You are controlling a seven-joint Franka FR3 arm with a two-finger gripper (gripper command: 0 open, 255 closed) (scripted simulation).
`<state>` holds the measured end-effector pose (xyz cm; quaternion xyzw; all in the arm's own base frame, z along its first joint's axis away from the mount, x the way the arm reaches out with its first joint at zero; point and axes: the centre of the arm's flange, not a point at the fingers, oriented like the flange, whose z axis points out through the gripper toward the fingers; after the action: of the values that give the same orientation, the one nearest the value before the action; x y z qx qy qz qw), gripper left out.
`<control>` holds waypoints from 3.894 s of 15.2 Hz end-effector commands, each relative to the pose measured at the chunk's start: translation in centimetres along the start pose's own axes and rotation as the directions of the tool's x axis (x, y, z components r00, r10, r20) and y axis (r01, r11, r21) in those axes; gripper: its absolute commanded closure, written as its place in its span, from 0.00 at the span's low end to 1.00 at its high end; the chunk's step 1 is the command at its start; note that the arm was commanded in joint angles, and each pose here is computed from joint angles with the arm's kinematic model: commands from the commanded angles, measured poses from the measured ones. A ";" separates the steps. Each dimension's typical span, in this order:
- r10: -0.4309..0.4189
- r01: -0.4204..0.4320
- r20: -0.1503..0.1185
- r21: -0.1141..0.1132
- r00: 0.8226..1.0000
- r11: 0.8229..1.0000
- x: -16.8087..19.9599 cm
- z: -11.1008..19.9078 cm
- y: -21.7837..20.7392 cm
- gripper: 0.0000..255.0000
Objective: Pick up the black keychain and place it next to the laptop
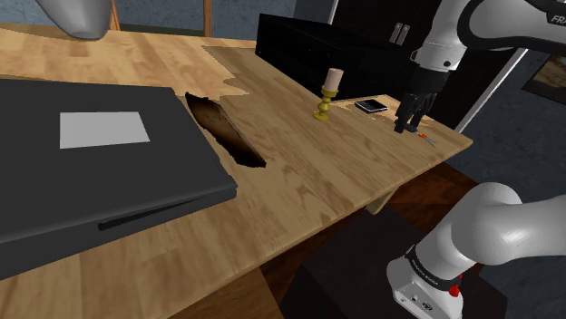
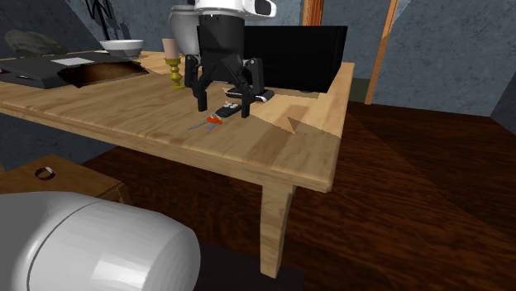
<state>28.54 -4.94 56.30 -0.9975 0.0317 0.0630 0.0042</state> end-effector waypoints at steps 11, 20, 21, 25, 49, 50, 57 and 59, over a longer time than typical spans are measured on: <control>0.019 -0.016 -0.171 0.019 0.985 1.000 -5.1 -1.3 0.9 1.00; 0.020 -0.017 -0.172 0.019 0.985 1.000 -4.8 -2.8 0.9 1.00; 0.020 -0.017 -0.172 0.019 0.985 1.000 -4.9 -3.3 0.9 1.00; 0.020 -0.017 -0.172 0.019 0.985 1.000 -5.2 -5.4 0.9 1.00; 0.020 -0.017 -0.172 0.019 0.985 1.000 -1.1 -14.6 -6.8 1.00; 0.020 -0.017 -0.172 0.019 0.985 1.000 -0.3 -14.7 -7.9 1.00; 0.020 -0.017 -0.172 0.019 0.985 1.000 4.9 -15.3 -15.5 1.00; 0.020 -0.017 -0.172 0.019 0.985 1.000 6.4 -15.5 -17.7 1.00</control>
<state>36.92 10.83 71.02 -0.9988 0.0413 -0.0240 0.0089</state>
